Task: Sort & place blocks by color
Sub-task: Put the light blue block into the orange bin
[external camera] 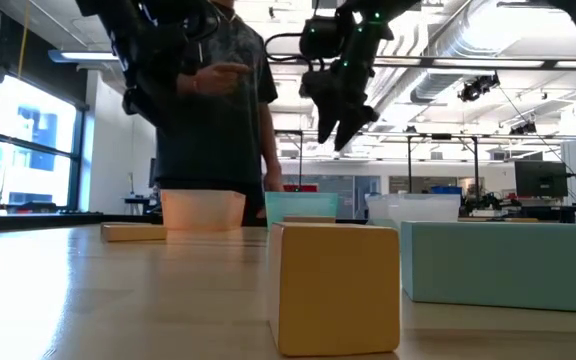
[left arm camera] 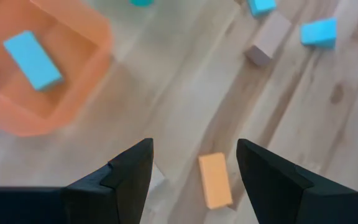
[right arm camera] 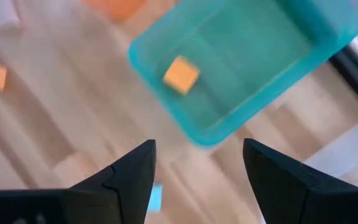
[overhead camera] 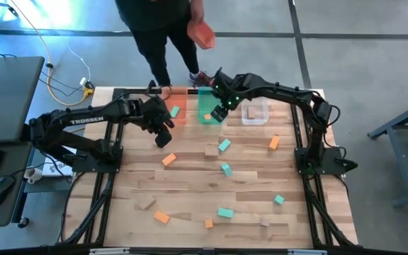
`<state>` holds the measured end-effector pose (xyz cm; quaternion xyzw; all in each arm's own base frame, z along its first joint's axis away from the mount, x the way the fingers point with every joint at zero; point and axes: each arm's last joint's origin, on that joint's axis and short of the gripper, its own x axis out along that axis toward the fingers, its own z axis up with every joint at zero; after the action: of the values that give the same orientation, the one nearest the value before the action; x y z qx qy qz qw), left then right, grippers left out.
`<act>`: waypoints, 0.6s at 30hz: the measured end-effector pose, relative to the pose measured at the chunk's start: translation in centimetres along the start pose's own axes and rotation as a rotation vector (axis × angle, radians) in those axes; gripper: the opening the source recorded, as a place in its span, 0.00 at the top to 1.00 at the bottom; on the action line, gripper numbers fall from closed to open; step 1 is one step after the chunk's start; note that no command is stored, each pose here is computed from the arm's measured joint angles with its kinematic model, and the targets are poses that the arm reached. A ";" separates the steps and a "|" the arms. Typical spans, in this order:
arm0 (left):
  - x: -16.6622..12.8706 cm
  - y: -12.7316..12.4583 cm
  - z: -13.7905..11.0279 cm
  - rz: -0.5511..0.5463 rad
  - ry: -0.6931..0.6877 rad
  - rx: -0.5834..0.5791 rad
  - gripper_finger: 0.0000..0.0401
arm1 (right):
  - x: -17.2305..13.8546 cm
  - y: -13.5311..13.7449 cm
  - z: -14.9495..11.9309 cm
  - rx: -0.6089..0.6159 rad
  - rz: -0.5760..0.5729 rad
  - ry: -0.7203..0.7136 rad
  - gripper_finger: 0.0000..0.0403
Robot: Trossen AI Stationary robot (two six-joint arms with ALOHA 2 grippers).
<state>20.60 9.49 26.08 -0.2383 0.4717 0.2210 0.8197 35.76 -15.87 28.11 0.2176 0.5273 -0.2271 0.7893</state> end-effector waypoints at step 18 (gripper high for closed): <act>0.1 -2.0 -1.0 0.125 -0.009 -0.017 0.45 | -0.7 10.7 -6.5 -0.134 0.010 0.224 0.44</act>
<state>21.17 7.33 25.94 -0.2142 0.4802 0.2769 0.8043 37.06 -3.45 27.58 0.1909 0.6249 -0.1615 0.7396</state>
